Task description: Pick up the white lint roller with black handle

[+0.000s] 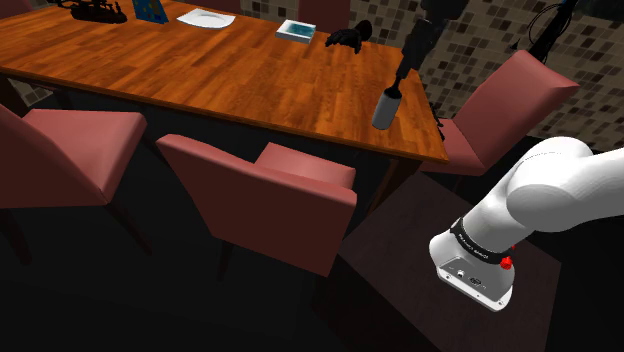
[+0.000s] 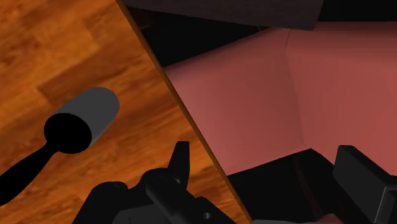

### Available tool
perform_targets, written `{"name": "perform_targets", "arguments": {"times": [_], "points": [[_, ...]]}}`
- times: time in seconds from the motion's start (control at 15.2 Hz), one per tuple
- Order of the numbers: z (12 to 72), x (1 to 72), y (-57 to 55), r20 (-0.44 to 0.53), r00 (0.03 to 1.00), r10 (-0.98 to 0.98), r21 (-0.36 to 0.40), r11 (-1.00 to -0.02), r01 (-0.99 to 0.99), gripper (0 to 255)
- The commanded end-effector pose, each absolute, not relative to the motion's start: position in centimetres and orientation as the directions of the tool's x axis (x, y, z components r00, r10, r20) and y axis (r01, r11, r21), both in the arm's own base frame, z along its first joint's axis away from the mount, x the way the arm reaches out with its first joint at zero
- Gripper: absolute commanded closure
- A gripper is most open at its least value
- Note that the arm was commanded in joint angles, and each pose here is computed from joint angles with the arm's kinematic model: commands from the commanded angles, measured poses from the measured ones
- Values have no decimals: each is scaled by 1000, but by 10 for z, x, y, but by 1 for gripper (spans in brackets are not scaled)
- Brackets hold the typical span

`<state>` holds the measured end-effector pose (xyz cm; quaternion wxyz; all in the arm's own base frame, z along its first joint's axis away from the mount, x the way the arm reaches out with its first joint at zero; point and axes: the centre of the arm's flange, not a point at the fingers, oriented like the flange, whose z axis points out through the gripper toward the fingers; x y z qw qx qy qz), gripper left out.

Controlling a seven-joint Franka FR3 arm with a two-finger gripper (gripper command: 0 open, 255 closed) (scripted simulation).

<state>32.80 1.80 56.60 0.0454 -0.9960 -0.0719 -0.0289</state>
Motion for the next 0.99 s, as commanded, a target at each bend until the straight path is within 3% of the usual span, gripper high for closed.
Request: {"name": "perform_targets", "arguments": {"times": [0.0,0.92], "points": [[566,328,18,64,988,141,-86,-986,146,0],[458,376,-91,138,973,-183,62,-979,-193,0]]}}
